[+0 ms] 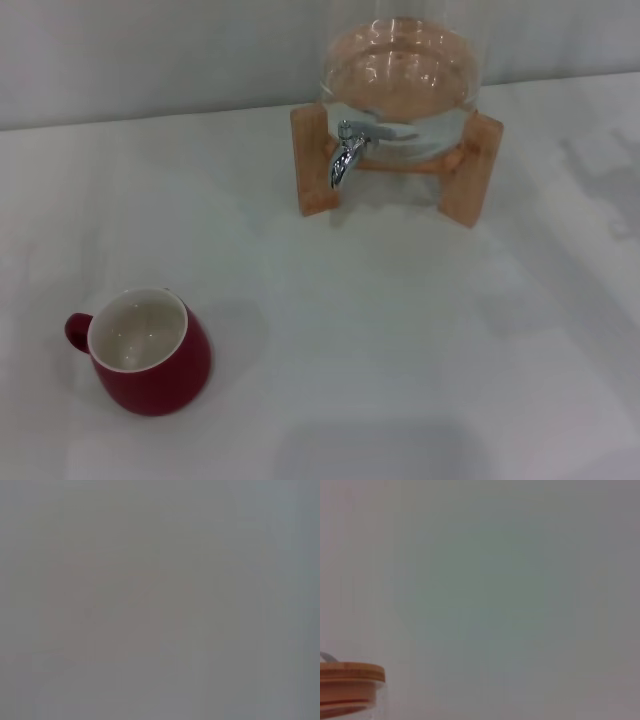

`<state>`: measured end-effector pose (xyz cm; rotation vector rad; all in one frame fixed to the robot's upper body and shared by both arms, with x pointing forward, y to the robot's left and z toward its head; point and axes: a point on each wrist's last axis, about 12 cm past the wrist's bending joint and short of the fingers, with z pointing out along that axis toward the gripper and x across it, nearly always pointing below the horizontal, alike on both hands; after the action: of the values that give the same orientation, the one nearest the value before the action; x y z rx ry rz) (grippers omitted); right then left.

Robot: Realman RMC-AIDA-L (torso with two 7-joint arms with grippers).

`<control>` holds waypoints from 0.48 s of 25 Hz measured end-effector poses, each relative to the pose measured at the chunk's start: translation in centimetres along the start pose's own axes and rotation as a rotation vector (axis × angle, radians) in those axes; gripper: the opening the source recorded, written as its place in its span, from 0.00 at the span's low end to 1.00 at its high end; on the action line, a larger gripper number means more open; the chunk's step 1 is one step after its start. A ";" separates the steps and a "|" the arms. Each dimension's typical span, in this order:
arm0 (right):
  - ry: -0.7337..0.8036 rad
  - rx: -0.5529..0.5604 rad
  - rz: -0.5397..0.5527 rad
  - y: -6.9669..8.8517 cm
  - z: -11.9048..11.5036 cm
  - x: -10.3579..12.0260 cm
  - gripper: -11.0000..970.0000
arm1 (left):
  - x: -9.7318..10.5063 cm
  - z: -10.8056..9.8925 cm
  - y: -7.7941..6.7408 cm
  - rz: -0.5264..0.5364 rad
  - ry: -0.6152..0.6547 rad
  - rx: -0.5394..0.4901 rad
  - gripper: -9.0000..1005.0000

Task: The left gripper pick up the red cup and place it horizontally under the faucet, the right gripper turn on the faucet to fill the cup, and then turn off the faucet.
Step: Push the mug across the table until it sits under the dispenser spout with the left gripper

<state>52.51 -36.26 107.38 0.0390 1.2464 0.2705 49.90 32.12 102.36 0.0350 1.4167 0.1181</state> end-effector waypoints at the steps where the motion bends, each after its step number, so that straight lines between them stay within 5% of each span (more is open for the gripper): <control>1: 0.000 0.000 0.000 0.0 0.0 0.0 0.86 | 0.0 0.0 0.0 0.000 0.000 0.000 0.86; 12: 0.043 -0.022 0.015 0.3 -0.8 0.6 0.86 | 0.8 -3.2 -0.6 0.031 0.025 0.107 0.86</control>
<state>51.89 -35.91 106.59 0.0240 1.2865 0.2991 46.87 31.41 101.01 0.1442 1.4464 0.0683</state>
